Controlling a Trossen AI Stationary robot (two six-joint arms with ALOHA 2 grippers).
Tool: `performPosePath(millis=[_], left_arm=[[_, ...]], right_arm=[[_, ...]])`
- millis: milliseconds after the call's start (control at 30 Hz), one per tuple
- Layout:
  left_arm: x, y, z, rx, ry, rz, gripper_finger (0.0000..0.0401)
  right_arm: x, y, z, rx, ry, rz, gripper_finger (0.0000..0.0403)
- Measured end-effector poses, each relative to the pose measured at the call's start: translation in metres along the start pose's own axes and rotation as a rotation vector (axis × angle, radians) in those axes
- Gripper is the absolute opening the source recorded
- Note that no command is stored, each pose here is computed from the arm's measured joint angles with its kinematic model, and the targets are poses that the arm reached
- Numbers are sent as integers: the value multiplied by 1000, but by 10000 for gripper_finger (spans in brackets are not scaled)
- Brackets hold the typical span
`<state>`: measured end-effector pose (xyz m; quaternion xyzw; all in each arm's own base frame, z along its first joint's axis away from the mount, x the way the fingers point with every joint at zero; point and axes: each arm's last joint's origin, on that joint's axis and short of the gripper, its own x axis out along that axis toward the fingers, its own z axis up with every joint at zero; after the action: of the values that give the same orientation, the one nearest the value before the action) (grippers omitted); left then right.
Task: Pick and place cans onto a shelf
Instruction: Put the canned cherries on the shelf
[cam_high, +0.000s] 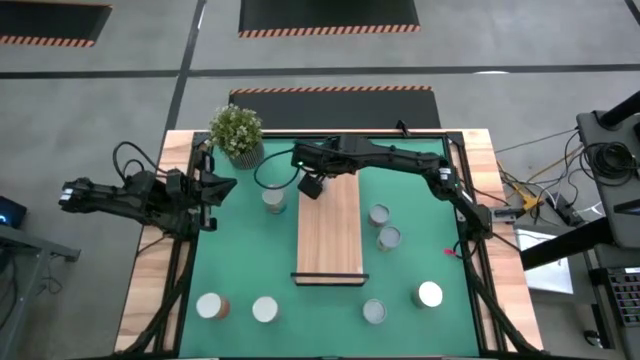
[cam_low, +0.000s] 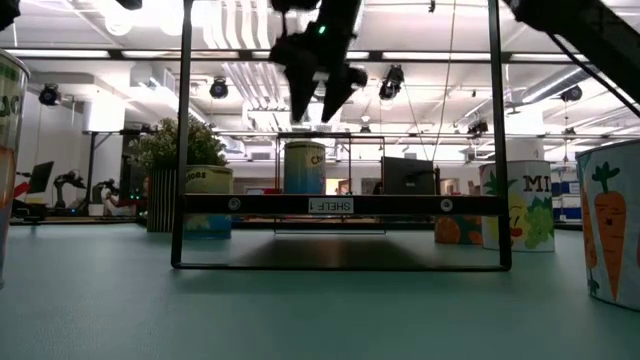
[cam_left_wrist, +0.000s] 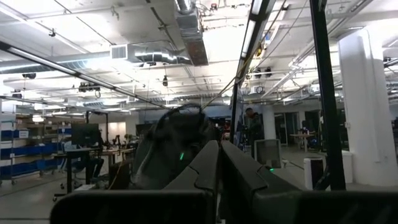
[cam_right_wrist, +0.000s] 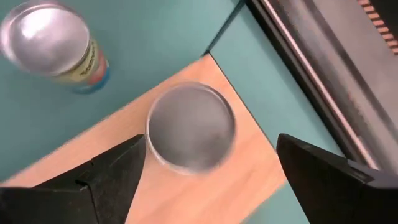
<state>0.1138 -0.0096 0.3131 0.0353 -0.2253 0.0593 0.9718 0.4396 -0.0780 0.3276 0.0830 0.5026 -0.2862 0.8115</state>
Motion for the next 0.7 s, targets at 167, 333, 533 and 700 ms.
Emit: performPosePath(millis=[167,333,533,700], left_arm=[[0,0,-1,-11,6,-1,0],[0,0,-2,-20,18,-3,0],[0,-1,-3,-43,32,-4,0],[0,-1,-4,-64,42,-6,0]], right_arm=[[-28,10,-4,-101,-45,112,304],[-38,31,-12,-207,-46,213,223],[-26,63,-29,-300,-56,237,118],[-11,69,-47,-341,-48,206,53]])
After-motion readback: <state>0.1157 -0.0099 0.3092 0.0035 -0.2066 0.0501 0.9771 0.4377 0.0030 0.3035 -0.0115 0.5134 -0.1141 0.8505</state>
